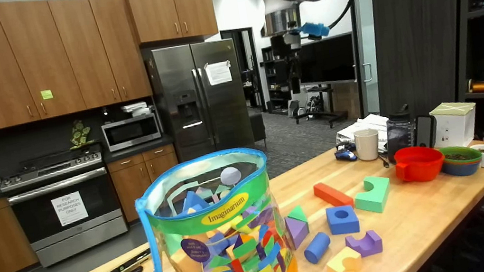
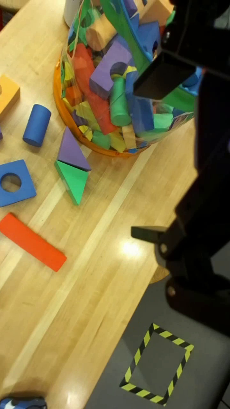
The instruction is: Remove one purple block from the clear bag and put it on the counter.
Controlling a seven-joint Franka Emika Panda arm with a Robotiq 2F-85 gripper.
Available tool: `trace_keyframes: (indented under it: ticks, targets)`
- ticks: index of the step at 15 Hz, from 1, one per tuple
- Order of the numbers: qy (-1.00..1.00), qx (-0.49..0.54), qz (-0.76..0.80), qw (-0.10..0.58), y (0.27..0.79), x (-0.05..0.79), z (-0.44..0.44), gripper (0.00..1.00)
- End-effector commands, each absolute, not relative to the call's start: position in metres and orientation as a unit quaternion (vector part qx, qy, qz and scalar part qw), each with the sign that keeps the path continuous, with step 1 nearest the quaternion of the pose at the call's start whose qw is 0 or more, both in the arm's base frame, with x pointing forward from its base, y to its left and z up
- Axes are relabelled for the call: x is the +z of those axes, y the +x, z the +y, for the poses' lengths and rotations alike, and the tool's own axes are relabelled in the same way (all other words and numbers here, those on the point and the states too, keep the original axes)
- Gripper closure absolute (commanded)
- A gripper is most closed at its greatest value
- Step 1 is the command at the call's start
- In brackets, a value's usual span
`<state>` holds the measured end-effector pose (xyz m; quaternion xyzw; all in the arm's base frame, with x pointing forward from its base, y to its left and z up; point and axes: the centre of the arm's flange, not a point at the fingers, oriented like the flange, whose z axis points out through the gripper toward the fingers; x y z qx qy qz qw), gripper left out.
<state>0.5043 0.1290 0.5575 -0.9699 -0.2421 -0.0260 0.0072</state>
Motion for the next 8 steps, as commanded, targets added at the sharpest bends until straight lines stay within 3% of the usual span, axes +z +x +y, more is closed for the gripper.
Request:
trace_keyframes:
  ticks: [1, 8]
  targets:
    - [-0.955, -0.030, -0.295, 0.014, 0.531, 0.567, 0.167, 0.00]
    - [-0.926, -0.040, -0.375, 0.032, 0.554, 0.568, 0.250, 0.00]
